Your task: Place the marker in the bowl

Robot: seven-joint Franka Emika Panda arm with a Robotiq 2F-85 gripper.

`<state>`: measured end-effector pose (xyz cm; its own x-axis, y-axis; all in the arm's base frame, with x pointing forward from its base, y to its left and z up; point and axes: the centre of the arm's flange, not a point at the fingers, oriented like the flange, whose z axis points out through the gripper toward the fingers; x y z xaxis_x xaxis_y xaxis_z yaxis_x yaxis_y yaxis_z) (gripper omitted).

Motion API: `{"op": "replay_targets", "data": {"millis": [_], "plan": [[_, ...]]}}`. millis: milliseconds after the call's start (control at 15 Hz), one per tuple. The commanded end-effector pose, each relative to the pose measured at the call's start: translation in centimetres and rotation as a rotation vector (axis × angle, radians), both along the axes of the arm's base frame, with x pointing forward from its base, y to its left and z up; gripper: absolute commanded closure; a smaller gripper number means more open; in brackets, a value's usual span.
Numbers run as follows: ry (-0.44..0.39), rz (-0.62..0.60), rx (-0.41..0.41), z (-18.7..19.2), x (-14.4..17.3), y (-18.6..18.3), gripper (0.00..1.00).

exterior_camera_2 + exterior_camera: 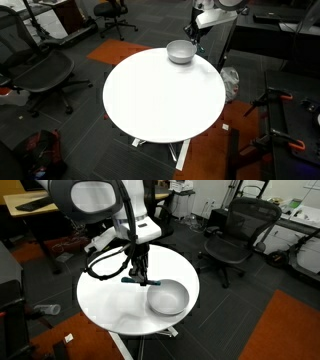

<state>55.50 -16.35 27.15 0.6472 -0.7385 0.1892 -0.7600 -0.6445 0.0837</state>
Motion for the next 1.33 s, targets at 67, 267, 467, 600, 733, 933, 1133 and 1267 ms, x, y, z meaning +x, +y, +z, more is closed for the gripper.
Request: {"op": "replay_targets", "data": {"millis": [67, 267, 467, 600, 733, 933, 1133, 1267], "plan": [[0.001, 0.018, 0.017, 0.2, 2.6, -2.8, 0.95], [-0.013, 0.021, 0.024, -0.1, 4.1, -3.8, 0.95], [-0.019, 0.022, 0.024, -1.0, 5.6, -4.3, 0.95], [-0.018, 0.019, 0.02, -1.9, 6.4, -4.5, 0.95], [-0.018, 0.014, 0.016, -2.6, 6.9, -4.7, 0.95], [-0.02, 0.003, 0.016, -3.3, 7.3, -5.0, 0.56], [-0.022, -0.001, 0.014, -3.5, 7.5, -5.1, 0.42], [-0.024, -0.002, 0.009, -3.4, 7.5, -5.2, 0.27]]}}
